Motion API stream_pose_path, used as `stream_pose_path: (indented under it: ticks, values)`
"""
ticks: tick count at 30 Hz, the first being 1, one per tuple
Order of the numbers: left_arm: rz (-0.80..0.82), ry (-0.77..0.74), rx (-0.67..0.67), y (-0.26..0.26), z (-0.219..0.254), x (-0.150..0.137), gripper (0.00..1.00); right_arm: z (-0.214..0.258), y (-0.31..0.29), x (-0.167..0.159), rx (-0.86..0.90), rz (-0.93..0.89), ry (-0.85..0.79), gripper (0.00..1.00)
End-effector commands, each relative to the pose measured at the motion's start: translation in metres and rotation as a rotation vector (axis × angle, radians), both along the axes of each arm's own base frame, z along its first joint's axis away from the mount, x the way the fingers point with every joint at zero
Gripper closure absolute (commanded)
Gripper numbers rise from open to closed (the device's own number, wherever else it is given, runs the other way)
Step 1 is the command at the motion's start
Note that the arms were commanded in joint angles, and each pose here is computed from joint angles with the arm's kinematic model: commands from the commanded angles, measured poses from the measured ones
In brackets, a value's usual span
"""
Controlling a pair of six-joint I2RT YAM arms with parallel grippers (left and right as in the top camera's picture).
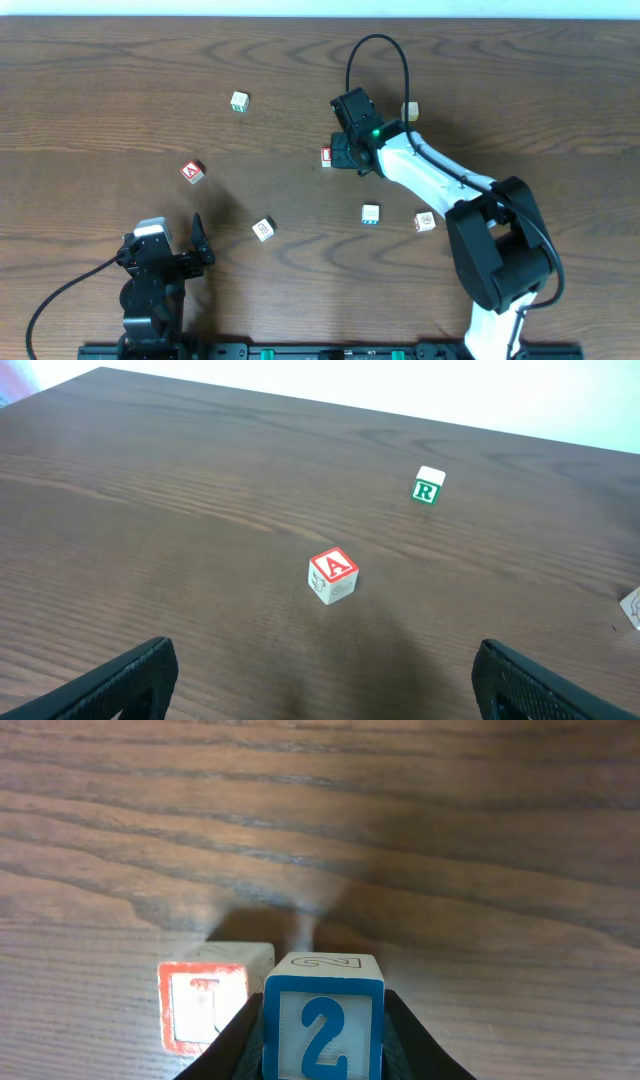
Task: Spell out Ai2
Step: 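Place the blue '2' block right of the red '1' block, release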
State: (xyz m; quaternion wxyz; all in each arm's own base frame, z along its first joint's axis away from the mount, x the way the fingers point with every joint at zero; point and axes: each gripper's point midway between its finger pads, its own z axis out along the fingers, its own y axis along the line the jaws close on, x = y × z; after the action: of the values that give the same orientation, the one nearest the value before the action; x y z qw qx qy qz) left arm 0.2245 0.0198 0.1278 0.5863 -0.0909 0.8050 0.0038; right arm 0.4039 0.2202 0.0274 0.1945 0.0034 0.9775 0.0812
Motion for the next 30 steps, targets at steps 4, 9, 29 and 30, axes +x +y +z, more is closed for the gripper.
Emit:
stream_pose_path:
  ticks: [4,9,29,30]
  values:
    - [0.005,0.023,0.003,0.0014,-0.0106,-0.0006,0.05,-0.0076,0.0030,-0.0010,-0.008,0.020,0.003,0.96]
    - [0.005,0.023,0.003,0.0014,-0.0105,-0.0005,0.05,-0.0076,0.0029,-0.0010,-0.008,0.020,0.003,0.92]
    - [0.005,0.023,0.003,0.0014,-0.0106,-0.0006,0.05,-0.0090,0.0012,-0.0038,-0.016,0.020,0.016,0.75]
    - [0.005,0.023,0.003,0.0014,-0.0106,-0.0006,0.05,-0.0091,0.0011,-0.0040,-0.016,0.020,0.016,0.74]
